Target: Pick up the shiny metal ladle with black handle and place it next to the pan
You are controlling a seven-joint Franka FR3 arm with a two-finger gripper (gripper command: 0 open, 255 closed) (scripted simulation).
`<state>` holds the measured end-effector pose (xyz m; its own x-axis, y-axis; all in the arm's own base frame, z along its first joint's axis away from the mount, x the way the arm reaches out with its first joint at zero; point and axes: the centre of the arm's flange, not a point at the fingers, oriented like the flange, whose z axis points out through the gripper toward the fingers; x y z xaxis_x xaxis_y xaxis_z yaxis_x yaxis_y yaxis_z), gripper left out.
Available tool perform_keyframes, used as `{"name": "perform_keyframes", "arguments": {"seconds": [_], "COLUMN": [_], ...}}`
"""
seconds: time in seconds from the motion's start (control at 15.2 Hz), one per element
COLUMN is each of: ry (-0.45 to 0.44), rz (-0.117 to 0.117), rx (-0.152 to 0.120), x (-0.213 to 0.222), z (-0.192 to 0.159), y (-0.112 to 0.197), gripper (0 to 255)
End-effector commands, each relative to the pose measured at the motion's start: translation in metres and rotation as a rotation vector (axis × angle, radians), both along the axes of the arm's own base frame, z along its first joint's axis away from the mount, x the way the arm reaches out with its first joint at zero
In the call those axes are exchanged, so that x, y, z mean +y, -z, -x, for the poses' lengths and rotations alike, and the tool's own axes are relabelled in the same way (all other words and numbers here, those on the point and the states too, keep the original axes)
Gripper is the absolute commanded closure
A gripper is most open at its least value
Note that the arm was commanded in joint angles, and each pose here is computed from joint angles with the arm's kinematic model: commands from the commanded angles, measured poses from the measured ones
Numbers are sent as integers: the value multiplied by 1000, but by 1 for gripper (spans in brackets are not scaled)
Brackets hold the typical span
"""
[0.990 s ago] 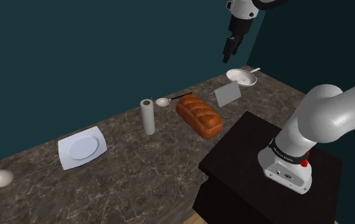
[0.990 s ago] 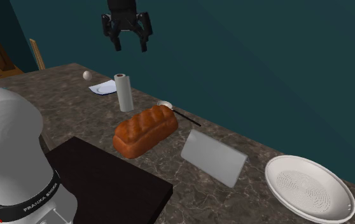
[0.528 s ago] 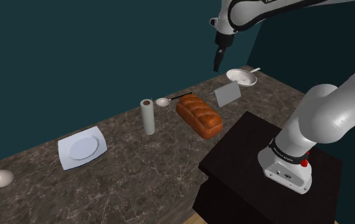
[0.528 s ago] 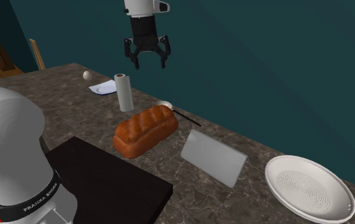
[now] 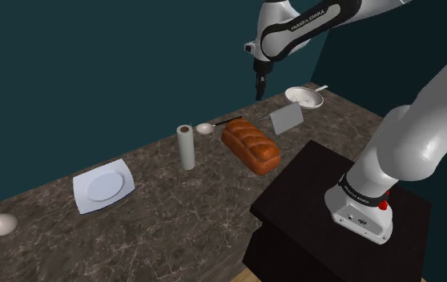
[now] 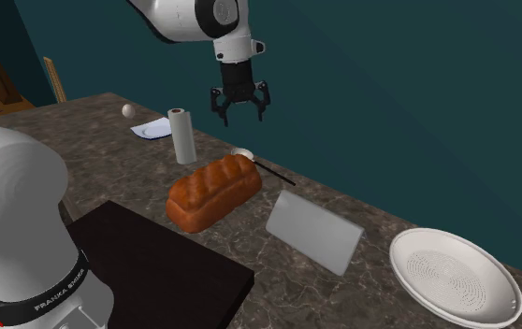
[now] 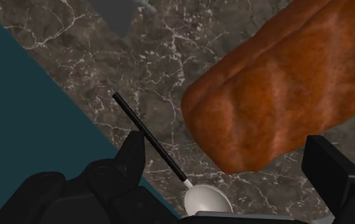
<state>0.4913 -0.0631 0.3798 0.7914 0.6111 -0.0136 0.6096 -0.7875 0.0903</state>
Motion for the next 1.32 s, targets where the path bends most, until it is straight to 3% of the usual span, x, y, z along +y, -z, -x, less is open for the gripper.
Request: {"name": "perform_keyframes", "arguments": {"seconds": [0.0,1.25], "ry": [-70,-688], "rz": [9,86], "rx": [5,49], "x": [1,43], "z": [-17,-166], "y": [20,214], "gripper": [0,0]}}
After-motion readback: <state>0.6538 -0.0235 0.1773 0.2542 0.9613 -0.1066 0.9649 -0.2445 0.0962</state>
